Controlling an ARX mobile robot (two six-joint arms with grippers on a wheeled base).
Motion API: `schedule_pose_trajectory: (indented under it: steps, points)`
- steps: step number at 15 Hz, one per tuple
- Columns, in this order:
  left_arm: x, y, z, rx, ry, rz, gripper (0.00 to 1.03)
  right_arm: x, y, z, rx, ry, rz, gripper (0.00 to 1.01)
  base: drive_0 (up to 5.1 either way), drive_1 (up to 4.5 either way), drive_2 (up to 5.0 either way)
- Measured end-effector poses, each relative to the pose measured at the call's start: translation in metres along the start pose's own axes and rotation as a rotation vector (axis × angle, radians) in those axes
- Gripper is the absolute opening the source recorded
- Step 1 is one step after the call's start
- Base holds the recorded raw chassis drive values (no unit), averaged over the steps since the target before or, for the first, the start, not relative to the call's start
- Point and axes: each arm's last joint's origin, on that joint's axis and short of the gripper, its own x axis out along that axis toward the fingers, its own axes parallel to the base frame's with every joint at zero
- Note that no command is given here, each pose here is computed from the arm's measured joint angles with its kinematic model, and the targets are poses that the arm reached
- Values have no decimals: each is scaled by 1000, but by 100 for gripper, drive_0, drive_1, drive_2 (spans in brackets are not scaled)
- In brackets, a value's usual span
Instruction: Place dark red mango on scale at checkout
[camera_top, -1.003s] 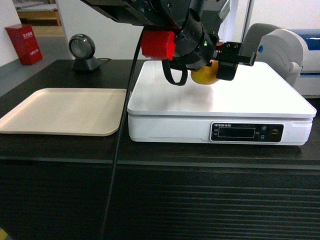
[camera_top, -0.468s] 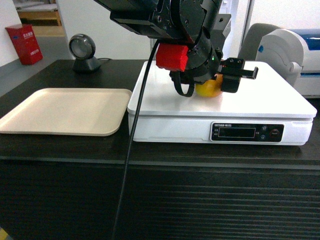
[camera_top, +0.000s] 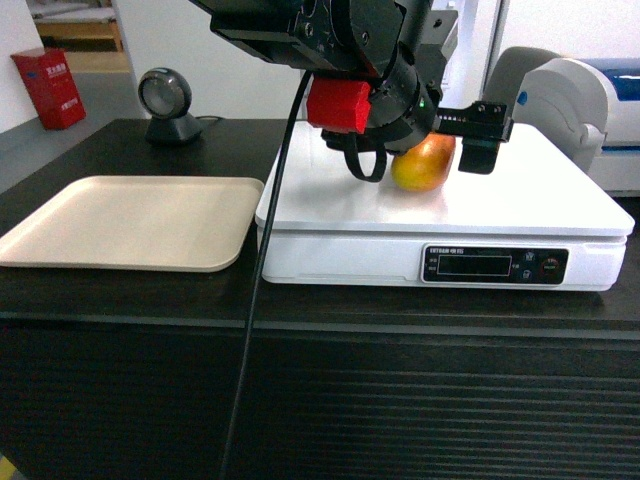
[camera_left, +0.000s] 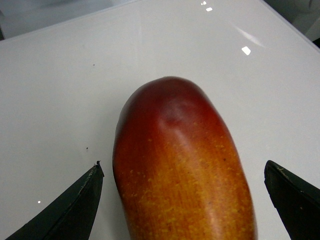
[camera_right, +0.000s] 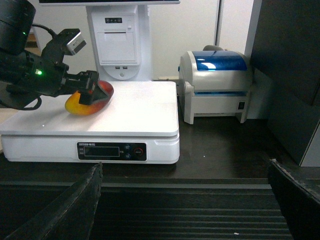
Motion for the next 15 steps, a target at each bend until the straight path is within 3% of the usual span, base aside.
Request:
schedule_pose_trajectory:
  steps: [2,4,7,9,10,12,15]
  points:
    - [-11,1,7,-1,-39,-5,98,0,0,0,0,0,0,98,0,0,0]
    - [-36,5,28,-2,-148,-4,98,0,0,0,0,0,0,98,0,0,0]
    - [-112,19,61,-35,-425,-101,98,0,0,0,0,0,0,98,0,0,0]
    - [-172,43,67,-65,-567,-91,98,0,0,0,0,0,0,98,0,0,0]
    - [-202,58,62,-87,-621,-66,98,0,0,0,0,0,0,98,0,0,0]
    - [-248,86,37,-123,-674,30,98,0,0,0,0,0,0,98,0,0,0]
    - [-308,104,0,-136,-712,141,98,0,0,0,0,0,0,98,0,0,0]
